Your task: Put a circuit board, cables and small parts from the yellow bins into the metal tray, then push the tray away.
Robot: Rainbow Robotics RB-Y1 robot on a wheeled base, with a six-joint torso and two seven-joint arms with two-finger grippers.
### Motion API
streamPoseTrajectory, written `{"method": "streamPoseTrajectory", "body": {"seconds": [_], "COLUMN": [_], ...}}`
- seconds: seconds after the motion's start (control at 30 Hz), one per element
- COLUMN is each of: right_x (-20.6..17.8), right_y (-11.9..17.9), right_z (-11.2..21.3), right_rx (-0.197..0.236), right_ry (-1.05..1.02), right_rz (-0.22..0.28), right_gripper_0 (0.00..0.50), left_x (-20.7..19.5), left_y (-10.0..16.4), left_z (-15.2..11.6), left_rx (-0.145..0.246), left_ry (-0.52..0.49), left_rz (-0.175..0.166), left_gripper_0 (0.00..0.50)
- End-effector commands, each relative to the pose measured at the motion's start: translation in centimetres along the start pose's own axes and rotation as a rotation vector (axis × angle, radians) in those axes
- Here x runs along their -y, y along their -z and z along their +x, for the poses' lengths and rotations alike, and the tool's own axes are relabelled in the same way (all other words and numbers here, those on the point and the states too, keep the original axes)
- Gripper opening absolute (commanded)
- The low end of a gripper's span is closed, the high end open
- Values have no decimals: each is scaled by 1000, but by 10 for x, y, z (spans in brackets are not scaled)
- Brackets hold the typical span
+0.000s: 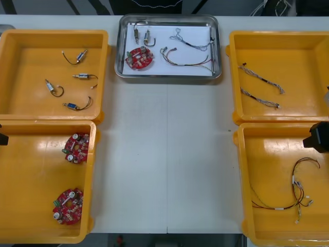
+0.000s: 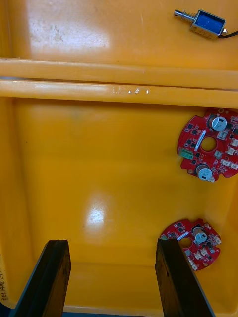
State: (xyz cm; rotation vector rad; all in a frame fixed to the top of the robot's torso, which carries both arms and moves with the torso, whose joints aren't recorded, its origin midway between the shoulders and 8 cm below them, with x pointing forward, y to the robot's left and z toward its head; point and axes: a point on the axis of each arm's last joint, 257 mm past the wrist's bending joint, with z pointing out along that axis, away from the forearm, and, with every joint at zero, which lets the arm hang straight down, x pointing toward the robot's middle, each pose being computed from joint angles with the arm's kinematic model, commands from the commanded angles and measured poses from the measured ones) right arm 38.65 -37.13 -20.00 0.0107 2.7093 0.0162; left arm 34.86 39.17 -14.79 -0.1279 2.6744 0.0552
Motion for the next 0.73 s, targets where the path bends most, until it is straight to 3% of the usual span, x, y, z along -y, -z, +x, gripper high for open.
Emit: {"method": "streamPoseTrajectory", "body": {"seconds": [0.03, 0.73], "right_x": [12, 12], "right_y": [14, 14], "right_z": [-4, -4], "right_rx": [26, 26], "right_ry": [3, 3], "right_rz": [36, 36], "right_gripper_0": [500, 500], "left_x": [-10, -10], "left_y": [12, 12], "left_z": [-3, -3], "left_rx": [20, 20], "left_ry": [-101, -101], "left_rz": [-36, -36], "left_gripper_0": [500, 500]}}
